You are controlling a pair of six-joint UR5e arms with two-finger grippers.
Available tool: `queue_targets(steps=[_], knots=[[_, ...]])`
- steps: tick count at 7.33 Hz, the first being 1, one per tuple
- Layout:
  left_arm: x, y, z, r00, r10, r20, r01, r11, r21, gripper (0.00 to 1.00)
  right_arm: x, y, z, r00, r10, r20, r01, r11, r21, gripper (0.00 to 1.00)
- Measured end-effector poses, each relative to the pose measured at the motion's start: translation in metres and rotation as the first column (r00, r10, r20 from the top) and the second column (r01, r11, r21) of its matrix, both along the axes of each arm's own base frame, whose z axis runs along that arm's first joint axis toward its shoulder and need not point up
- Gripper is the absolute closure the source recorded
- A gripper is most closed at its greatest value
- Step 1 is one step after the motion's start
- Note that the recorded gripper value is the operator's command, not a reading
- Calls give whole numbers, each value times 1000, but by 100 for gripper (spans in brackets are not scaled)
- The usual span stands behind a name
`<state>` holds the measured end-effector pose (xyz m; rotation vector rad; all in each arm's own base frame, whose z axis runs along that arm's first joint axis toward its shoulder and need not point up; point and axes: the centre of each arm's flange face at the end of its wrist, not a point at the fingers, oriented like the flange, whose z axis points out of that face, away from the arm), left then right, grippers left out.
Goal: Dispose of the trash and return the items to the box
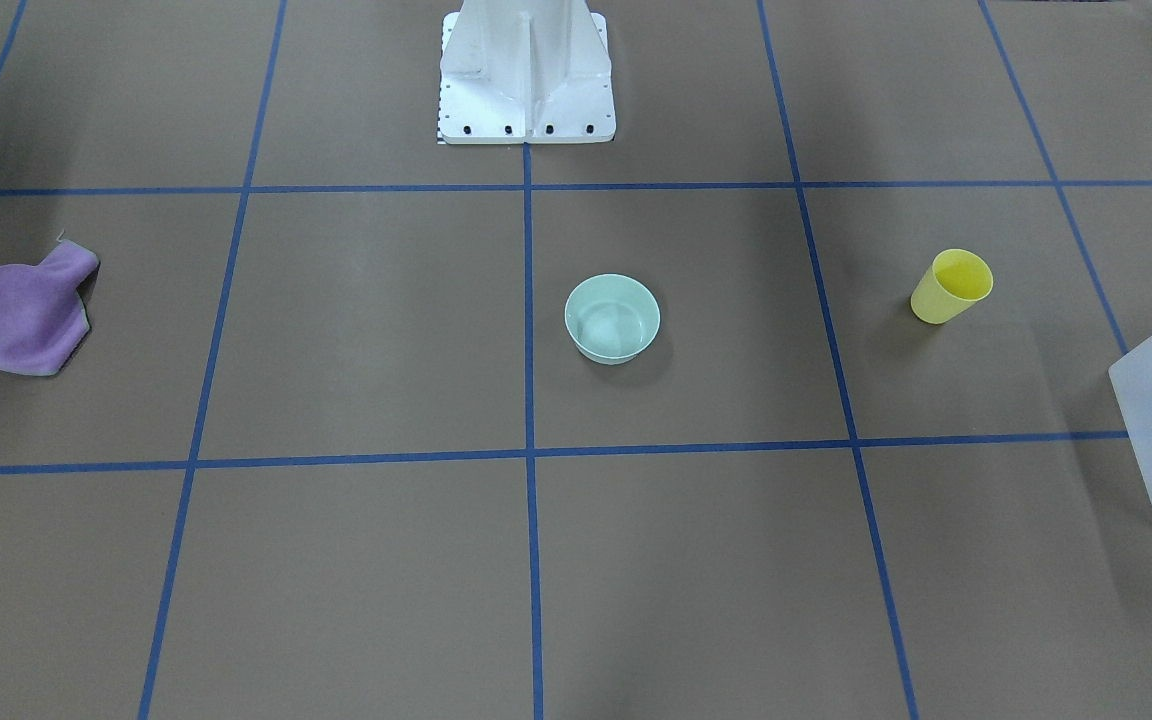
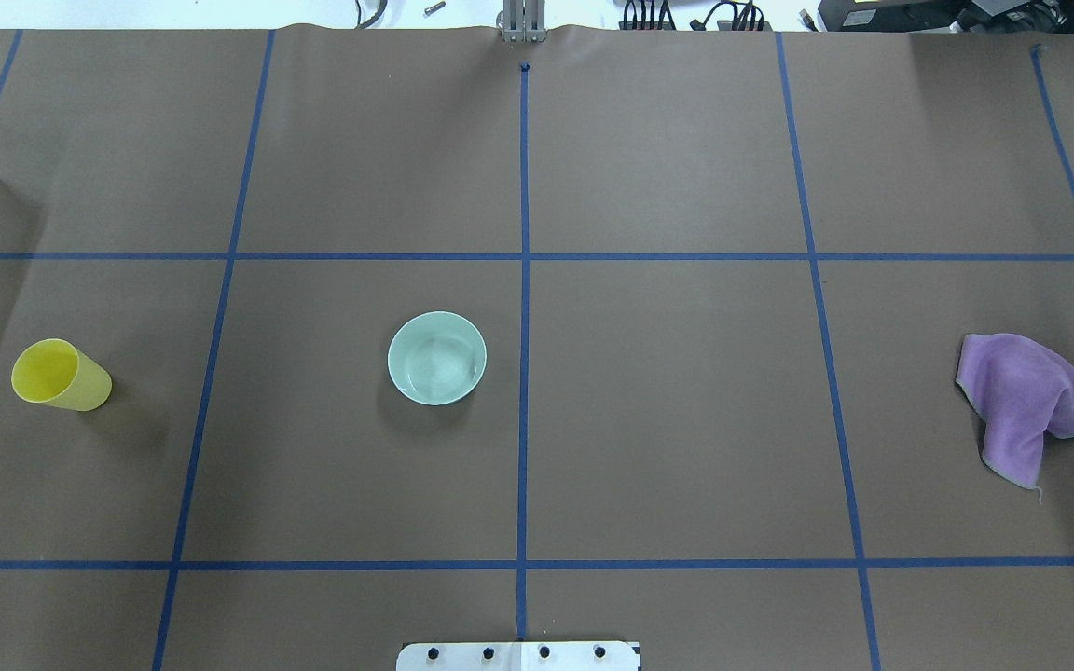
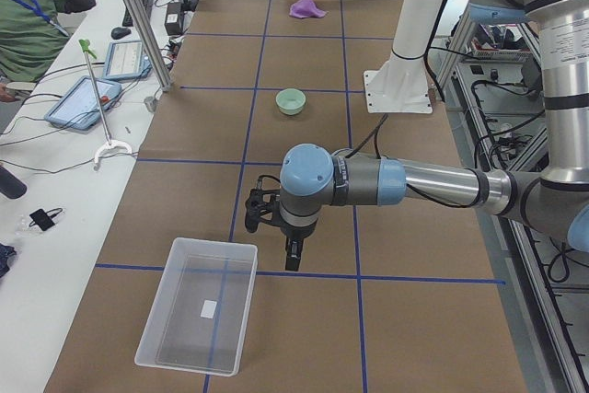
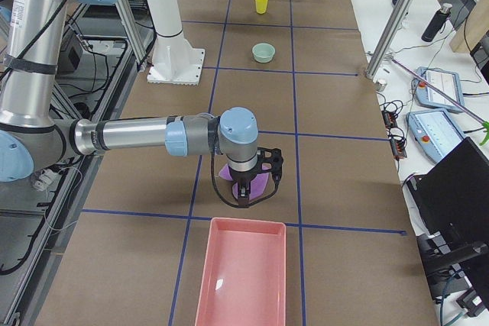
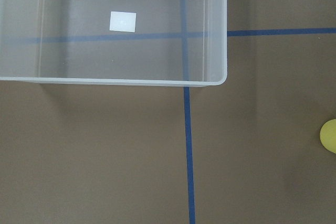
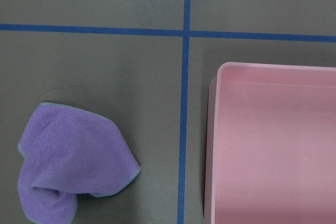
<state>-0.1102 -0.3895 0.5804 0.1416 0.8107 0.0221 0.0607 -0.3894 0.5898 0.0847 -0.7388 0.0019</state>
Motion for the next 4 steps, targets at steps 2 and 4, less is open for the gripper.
queue_targets(steps=[2,4], knots=[[-2,-14,-17,1000,-3,11,1,992,128,1,0,-5,-10,1000,2,3,-3,995,98,0],[-5,-40,-37,999,-20,30,8,930,368,1,-1,-8,-20,1000,3,17,-6,987,159,0]])
